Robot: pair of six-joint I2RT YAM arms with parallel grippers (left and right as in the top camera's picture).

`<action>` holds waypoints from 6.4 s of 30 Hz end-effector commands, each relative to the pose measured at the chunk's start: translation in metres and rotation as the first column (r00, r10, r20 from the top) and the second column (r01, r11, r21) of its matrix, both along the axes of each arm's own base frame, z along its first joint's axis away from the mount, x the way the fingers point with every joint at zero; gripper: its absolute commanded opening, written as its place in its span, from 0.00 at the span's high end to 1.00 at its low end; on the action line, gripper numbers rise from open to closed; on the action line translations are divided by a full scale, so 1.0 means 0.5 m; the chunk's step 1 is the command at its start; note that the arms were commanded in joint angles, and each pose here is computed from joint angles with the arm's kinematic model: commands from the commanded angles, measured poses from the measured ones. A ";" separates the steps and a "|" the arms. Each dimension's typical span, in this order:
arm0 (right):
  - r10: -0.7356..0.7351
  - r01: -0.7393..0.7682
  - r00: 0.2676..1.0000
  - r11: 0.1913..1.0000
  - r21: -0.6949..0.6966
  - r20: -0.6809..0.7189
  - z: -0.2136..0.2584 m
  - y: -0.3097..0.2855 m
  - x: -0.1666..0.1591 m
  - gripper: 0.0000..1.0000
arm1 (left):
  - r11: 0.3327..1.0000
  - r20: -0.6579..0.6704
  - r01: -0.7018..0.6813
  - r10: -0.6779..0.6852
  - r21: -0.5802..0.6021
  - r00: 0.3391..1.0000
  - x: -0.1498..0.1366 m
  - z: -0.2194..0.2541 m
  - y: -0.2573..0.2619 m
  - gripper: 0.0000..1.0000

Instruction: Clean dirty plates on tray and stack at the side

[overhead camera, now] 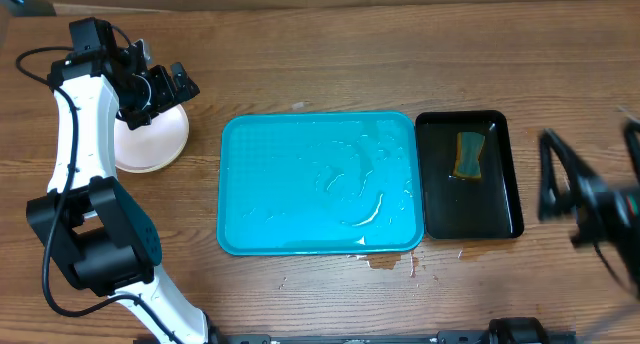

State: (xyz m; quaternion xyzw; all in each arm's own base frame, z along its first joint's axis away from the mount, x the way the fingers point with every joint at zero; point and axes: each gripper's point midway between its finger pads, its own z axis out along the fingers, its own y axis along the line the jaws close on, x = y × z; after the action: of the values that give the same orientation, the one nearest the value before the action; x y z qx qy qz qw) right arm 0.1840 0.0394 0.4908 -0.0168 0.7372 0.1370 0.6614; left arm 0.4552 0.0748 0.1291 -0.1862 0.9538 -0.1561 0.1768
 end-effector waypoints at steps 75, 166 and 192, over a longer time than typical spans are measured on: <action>-0.110 0.115 0.990 0.992 -0.060 0.085 -0.639 -0.038 0.123 0.00 | 1.000 -0.012 0.018 -0.018 -0.013 1.000 -0.002 -0.015 -0.006 0.00; -0.110 0.115 0.990 0.992 -0.060 0.085 -0.639 -0.038 0.123 0.00 | 0.947 0.860 -0.273 -0.006 0.169 0.510 -0.401 0.033 -0.109 0.00; -0.110 0.115 0.990 0.992 -0.059 0.085 -0.639 -0.038 0.123 0.00 | 0.909 0.850 -0.127 -0.312 0.397 0.425 -0.419 0.059 -0.174 0.00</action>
State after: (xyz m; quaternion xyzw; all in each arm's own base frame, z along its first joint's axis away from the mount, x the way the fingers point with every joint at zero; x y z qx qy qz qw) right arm 0.2452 0.0230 0.1725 -0.0074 0.7153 0.0785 0.6944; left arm 0.2464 -0.0038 0.1573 -0.0209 0.7330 -0.0480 0.6782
